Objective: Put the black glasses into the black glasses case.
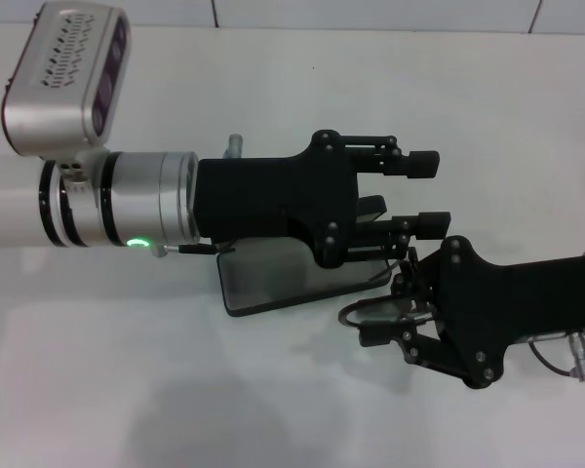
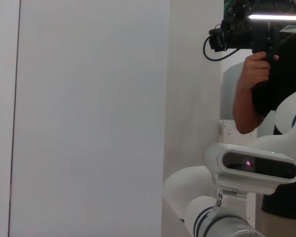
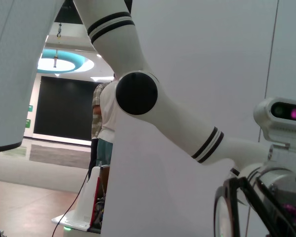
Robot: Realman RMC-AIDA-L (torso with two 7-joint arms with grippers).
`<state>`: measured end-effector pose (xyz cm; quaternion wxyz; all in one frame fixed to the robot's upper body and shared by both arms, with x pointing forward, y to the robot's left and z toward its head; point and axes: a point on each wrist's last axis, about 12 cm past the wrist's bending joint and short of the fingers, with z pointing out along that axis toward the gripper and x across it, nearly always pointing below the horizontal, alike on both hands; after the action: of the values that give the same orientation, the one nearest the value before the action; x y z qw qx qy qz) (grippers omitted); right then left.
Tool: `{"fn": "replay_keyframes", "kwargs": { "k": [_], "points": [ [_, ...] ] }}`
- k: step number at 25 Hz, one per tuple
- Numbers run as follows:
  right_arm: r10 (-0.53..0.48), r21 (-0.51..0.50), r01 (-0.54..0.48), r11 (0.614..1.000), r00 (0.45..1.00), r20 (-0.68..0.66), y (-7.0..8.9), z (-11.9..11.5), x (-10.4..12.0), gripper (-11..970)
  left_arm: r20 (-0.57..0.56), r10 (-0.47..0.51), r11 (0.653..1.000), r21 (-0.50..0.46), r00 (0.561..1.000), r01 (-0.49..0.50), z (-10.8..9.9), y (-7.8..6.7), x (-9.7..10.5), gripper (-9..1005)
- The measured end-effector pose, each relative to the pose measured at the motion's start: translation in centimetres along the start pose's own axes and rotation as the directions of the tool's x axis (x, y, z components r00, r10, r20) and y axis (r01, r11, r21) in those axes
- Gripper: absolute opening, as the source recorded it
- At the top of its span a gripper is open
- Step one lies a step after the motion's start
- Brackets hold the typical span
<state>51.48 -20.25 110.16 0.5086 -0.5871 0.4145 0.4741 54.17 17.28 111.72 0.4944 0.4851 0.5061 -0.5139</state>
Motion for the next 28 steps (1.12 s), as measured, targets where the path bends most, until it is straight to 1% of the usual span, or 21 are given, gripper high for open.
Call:
{"fn": "replay_keyframes", "kwargs": {
  "k": [9, 22, 23, 25, 26, 27, 28],
  "points": [
    [0.013, 0.021, -0.012, 1.000, 1.000, -0.019, -0.1, 0.0, 0.3, 142, 0.012, 0.002, 1.000, 0.022, 1.000, -0.002, -0.1, -0.3, -0.2, 563],
    [0.026, 0.032, -0.025, 0.999, 0.999, -0.030, -0.2, 0.0, 0.4, 150, -0.003, 0.014, 0.999, 0.034, 1.000, -0.014, -0.3, -0.4, 0.0, 562],
    [0.025, 0.031, -0.024, 0.999, 0.999, -0.033, -0.2, -0.1, 0.4, 151, -0.001, 0.020, 0.999, 0.025, 1.000, -0.020, -0.4, -0.4, 0.0, 562],
    [0.021, 0.028, -0.020, 0.999, 0.999, -0.046, -0.1, -0.3, 0.5, 152, 0.029, 0.034, 0.999, -0.036, 0.999, -0.033, -1.2, -0.2, 0.0, 562],
    [0.017, 0.027, -0.015, 1.000, 0.998, -0.061, 0.0, -0.4, 0.6, 153, 0.057, 0.040, 0.995, -0.093, 0.998, -0.035, -2.1, 0.0, -0.1, 562],
    [0.015, 0.027, -0.013, 1.000, 0.997, -0.069, 0.1, -0.5, 0.7, 153, 0.075, 0.043, 0.991, -0.129, 0.996, -0.033, -2.6, 0.2, -0.2, 562],
    [0.015, 0.027, -0.013, 1.000, 0.997, -0.069, 0.1, -0.5, 0.7, 154, 0.103, 0.051, 0.982, -0.188, 0.993, -0.031, -3.7, 0.4, -0.4, 562]
  ]
}}
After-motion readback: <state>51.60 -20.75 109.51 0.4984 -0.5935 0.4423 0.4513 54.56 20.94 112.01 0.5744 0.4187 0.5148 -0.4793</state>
